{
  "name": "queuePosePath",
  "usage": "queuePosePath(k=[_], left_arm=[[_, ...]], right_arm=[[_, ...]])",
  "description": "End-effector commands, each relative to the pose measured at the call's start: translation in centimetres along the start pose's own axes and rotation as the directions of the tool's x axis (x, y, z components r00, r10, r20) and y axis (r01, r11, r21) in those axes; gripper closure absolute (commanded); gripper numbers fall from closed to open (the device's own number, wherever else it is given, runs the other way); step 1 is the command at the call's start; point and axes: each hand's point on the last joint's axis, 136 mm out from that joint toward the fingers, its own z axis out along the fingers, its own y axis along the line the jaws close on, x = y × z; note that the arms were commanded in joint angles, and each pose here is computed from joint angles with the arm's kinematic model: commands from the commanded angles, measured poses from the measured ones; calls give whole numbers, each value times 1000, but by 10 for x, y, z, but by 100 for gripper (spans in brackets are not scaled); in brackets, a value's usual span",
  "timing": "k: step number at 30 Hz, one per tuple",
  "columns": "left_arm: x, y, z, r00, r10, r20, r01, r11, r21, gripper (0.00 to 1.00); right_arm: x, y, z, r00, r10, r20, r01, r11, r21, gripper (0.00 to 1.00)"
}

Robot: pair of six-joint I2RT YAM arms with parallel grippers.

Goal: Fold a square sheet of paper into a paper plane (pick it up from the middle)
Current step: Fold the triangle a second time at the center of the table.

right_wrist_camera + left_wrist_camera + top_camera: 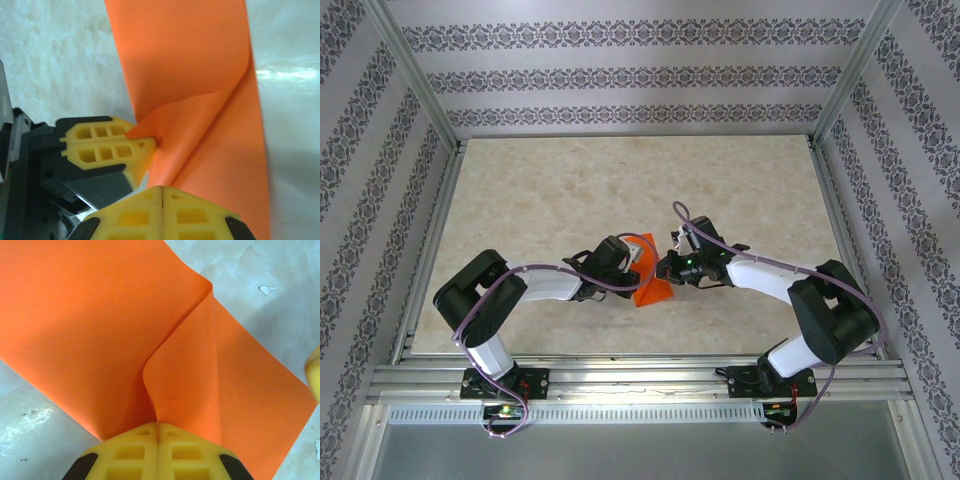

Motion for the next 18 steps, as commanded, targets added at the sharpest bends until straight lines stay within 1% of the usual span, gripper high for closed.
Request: queuePosePath(k=[1,8,18], left_arm=[[18,11,-1,998,-46,-46,45,999,-20,100],[21,12,-1,998,-55,-44,54,998,-19,100],[19,12,-1,998,-58,-38,57,998,-21,100]], right_arm=[[-3,5,9,998,58,-8,-58,996,-66,100],[-7,2,21,997,74,-27,-76,995,-60,100],[-10,9,31,995,78,-56,-84,991,-101,100]])
